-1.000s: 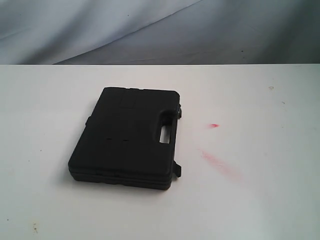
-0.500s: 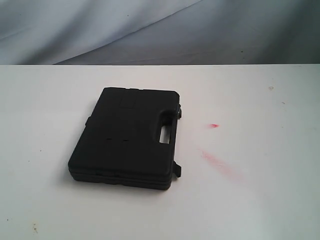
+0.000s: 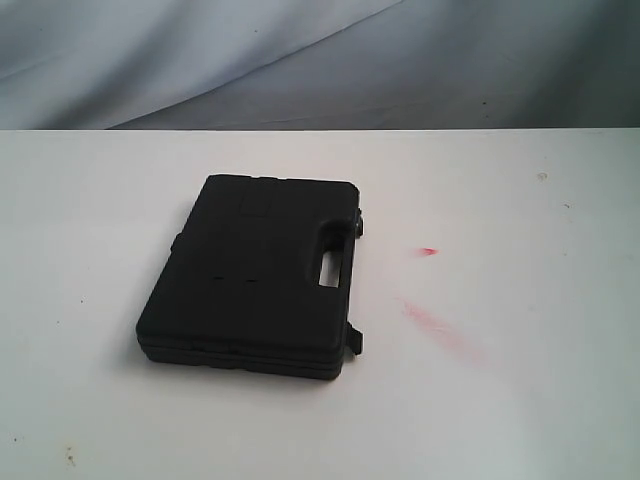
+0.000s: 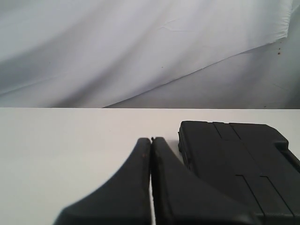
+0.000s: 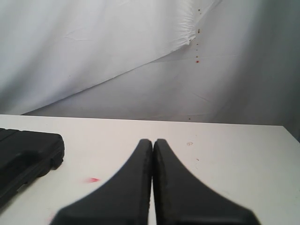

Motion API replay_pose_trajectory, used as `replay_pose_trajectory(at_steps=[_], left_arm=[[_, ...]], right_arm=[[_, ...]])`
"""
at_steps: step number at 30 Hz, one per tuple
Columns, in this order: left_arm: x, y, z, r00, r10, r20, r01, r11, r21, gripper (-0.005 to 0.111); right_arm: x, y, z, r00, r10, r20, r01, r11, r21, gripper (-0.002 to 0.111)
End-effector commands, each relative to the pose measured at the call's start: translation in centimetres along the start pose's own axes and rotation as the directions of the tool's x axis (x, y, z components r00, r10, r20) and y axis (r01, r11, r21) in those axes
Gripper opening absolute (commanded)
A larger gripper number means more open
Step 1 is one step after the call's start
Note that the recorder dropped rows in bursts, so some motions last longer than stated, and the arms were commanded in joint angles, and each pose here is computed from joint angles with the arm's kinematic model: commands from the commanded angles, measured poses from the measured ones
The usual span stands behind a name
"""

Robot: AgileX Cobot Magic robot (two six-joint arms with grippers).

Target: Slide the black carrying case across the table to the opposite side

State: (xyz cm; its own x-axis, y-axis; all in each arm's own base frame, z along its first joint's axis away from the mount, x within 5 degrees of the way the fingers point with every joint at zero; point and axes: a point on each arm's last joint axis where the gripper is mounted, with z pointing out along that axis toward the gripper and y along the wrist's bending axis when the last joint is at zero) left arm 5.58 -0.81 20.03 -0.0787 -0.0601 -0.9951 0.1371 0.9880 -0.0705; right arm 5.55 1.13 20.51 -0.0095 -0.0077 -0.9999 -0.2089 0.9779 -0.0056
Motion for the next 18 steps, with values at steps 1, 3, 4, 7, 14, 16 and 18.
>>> replay_pose_trajectory(at_steps=[1, 3, 4, 7, 14, 16, 18], left_arm=[[0.22, 0.00, 0.00, 1.000, -0.012, -0.009, 0.012, 1.000, 0.000, 0.000], [0.36, 0.01, -0.01, 1.000, -0.012, -0.025, 0.012, 1.000, -0.001, 0.000], [0.38, 0.01, -0.01, 1.000, -0.012, -0.027, 0.012, 1.000, -0.001, 0.000], [0.38, 0.01, -0.01, 1.000, -0.012, -0.027, 0.012, 1.000, -0.001, 0.000], [0.38, 0.01, -0.01, 1.000, -0.012, -0.027, 0.012, 1.000, -0.001, 0.000], [0.38, 0.01, -0.01, 1.000, -0.012, -0.027, 0.012, 1.000, -0.001, 0.000], [0.38, 0.01, -0.01, 1.000, -0.012, -0.027, 0.012, 1.000, -0.001, 0.000]], right_arm=[[0.03, -0.04, -0.02, 1.000, 0.000, 0.005, 0.000, 1.000, 0.007, 0.000], [0.03, -0.04, -0.02, 1.000, 0.000, 0.005, 0.000, 1.000, 0.007, 0.000], [0.03, -0.04, -0.02, 1.000, 0.000, 0.005, 0.000, 1.000, 0.007, 0.000], [0.03, -0.04, -0.02, 1.000, 0.000, 0.005, 0.000, 1.000, 0.007, 0.000], [0.03, -0.04, -0.02, 1.000, 0.000, 0.005, 0.000, 1.000, 0.007, 0.000], [0.03, -0.04, -0.02, 1.000, 0.000, 0.005, 0.000, 1.000, 0.007, 0.000], [0.03, -0.04, -0.02, 1.000, 0.000, 0.005, 0.000, 1.000, 0.007, 0.000]])
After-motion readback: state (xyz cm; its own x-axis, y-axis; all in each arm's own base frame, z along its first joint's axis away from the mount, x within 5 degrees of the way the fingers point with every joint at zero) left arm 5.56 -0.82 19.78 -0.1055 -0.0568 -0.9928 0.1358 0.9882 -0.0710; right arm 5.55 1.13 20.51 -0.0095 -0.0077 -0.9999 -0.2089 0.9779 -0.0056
